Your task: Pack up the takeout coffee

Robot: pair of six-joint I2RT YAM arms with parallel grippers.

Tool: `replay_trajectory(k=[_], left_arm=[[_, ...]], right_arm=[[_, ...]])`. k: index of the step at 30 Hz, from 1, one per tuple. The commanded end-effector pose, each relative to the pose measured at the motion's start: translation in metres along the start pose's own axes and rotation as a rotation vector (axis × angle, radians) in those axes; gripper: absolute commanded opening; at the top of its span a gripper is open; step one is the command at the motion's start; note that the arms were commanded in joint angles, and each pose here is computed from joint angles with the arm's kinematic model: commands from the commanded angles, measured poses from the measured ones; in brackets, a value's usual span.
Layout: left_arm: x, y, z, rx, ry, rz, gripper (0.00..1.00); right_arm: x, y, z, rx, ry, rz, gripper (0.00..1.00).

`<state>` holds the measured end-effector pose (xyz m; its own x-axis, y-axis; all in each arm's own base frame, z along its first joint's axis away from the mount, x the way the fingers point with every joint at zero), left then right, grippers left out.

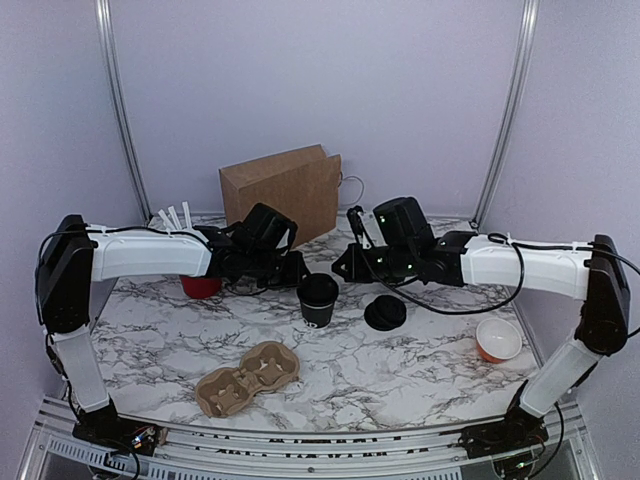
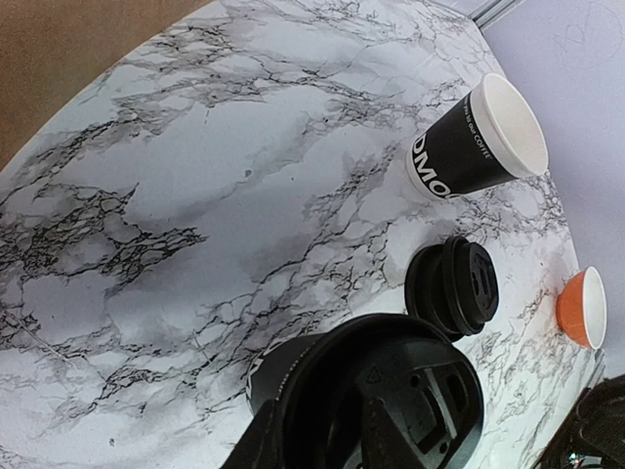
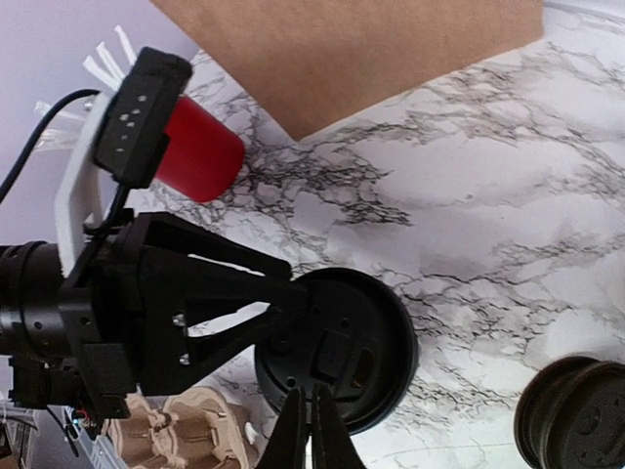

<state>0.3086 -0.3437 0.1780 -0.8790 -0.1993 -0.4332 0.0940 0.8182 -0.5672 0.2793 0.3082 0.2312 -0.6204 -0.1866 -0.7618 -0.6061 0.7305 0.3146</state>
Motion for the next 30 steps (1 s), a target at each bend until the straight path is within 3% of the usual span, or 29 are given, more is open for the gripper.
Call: replay_trajectory(k=[1,10,20,30], left_arm=[[0.022,0.018,0.012,-0.090,0.107,0.021,0.27],[0.022,0.018,0.011,-0.092,0.106,0.023,0.27],[0.022,0.018,0.013,-0.092,0.108,0.027,0.27],[0.022,0.018,0.014,-0.094,0.109,0.024,0.27]], right_arm=[[-0.011,0.013,0.001,-0.171,-0.060,0.030,0.01],[-0.013,0.005,0.010,-0.361,-0.108,0.138,0.01],[0.058,-0.038,0.051,-0.329,0.029,0.307,0.00],[0.013,-0.020,0.022,-0.368,-0.070,0.225,0.01]])
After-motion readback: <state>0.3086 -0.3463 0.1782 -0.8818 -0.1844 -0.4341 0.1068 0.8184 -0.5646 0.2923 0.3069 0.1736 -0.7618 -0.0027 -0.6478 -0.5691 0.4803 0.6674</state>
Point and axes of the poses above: each gripper's point midway between its finger pads, its own z axis out along the fingers, its own y axis along the line the jaws close on, x = y × z, the point moved 7 cm from there along -z, back along the fingers, and after that the axes turned 14 degrees about -z, right-handed, at the moved point
